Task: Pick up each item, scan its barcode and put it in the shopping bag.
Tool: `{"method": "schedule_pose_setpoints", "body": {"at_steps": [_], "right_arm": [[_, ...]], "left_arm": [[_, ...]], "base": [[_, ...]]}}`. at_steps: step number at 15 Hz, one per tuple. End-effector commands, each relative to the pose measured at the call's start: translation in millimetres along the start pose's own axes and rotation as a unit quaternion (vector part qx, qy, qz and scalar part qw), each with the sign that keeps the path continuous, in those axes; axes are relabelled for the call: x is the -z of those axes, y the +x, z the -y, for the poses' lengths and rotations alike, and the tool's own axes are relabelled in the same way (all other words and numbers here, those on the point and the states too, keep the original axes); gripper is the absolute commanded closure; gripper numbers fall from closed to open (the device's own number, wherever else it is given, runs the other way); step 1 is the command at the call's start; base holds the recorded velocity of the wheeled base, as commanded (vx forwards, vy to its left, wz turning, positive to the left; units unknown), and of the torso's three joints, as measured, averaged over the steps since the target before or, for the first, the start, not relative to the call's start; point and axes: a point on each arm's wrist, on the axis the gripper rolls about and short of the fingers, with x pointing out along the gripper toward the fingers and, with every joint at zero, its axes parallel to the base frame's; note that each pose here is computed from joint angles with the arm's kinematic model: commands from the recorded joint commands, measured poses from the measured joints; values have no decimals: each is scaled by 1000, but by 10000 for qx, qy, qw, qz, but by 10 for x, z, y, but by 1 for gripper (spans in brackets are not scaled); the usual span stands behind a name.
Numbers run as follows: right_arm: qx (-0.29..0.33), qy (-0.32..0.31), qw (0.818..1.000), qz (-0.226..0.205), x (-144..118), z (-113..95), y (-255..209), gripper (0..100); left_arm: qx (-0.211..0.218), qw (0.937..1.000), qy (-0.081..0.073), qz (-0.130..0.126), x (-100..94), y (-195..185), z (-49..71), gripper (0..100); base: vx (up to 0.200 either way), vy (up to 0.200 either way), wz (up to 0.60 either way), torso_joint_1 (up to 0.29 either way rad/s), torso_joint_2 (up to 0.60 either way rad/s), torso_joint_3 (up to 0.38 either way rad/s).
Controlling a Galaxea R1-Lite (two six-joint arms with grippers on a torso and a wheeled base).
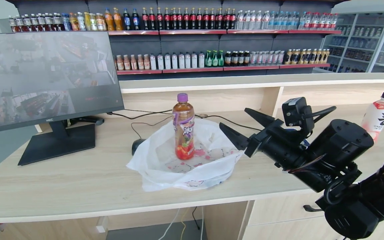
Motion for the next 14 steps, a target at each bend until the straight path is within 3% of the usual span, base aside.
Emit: {"method": "schedule_pose_setpoints", "body": {"at_steps": [1,14], "right_arm": [[22,-4,10000,-1,-3,8,-7,0],[66,16,9998,-169,80,36,-40,0]], "left_arm": [[0,10000,-1,2,0,0,0,0],[0,10000,-9,2,0,0,0,0]], "base": [[0,-200,0,-7,-2,7],[0,-200,0,1,2,3]]}}
